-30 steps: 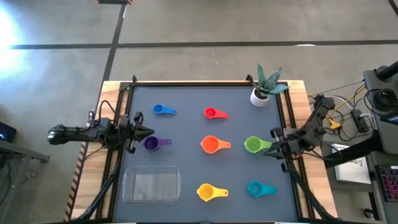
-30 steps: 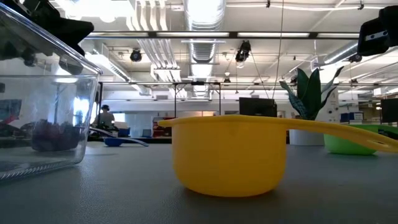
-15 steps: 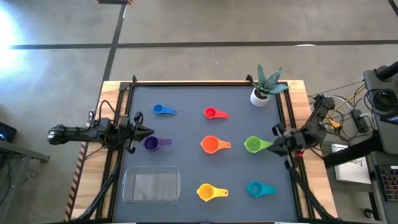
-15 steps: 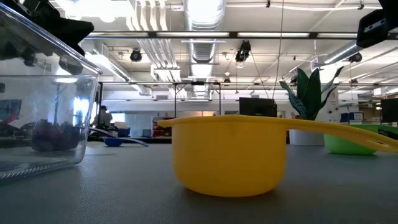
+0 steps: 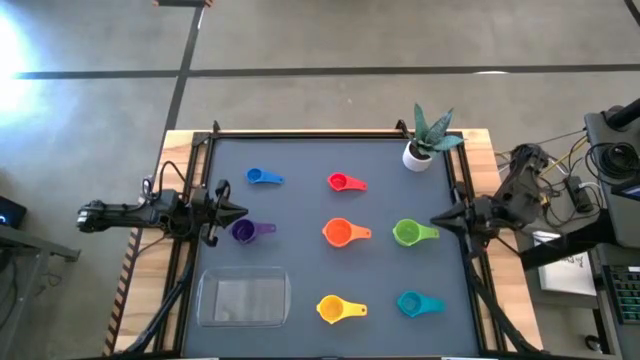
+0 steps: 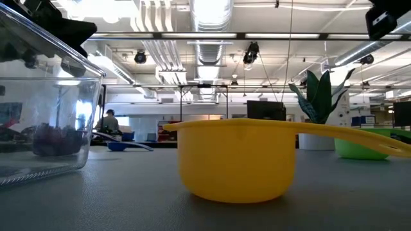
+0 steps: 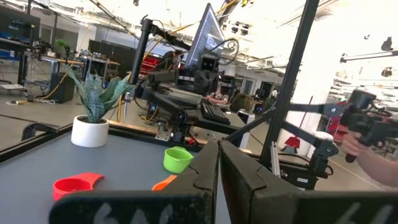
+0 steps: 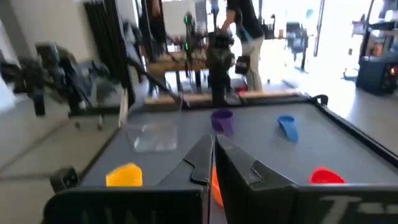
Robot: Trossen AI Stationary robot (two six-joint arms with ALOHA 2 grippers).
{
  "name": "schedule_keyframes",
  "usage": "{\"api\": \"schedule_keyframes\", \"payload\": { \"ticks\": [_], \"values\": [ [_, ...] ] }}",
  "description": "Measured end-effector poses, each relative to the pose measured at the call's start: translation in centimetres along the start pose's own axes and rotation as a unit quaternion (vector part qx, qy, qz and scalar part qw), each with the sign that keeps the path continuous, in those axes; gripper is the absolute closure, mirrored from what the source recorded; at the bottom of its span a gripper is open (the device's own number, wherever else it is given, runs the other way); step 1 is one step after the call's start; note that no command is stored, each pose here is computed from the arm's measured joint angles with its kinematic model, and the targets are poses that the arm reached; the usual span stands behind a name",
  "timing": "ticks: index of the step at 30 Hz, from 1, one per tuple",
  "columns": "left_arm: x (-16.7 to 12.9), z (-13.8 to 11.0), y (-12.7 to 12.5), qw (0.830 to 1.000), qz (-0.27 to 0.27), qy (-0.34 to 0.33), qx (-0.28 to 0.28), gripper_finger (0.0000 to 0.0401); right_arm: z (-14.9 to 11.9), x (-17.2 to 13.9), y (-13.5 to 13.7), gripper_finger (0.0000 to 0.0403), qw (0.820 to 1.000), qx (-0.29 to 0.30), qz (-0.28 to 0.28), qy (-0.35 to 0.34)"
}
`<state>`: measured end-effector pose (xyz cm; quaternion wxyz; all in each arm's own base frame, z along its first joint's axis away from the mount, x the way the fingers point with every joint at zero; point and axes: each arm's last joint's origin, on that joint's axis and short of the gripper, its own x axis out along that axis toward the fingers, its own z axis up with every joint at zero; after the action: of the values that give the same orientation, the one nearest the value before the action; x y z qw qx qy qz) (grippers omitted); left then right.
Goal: Nest measuring cups in basket
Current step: Stack the green measuring cup on top of the orange measuring cup
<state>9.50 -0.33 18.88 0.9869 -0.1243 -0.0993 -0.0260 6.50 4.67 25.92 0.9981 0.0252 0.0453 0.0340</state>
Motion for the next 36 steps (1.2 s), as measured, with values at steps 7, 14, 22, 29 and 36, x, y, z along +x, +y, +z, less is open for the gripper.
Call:
{"api": "schedule_keyframes", "payload": {
  "ticks": [7,14,22,29,36],
  "values": [
    [0.0,0.0,0.0,1.0,0.0,0.0,0.0,0.0401,2.5,2.8,3.4,0.0386,0.991,-0.085,-0.017,0.103],
    [0.0,0.0,0.0,1.0,0.0,0.0,0.0,0.0401,2.1,5.6,6.4,0.0314,0.968,-0.083,-0.06,0.229],
    [0.0,0.0,0.0,1.0,0.0,0.0,0.0,0.0401,1.9,7.4,7.9,0.0228,0.955,-0.063,-0.064,0.282],
    [0.0,0.0,0.0,1.0,0.0,0.0,0.0,0.0401,1.5,9.2,6.2,0.0204,0.94,-0.042,-0.085,0.328],
    [0.0,0.0,0.0,1.0,0.0,0.0,0.0,0.0401,0.7,9.7,4.0,0.0204,0.91,-0.017,-0.095,0.404]
  ]
}}
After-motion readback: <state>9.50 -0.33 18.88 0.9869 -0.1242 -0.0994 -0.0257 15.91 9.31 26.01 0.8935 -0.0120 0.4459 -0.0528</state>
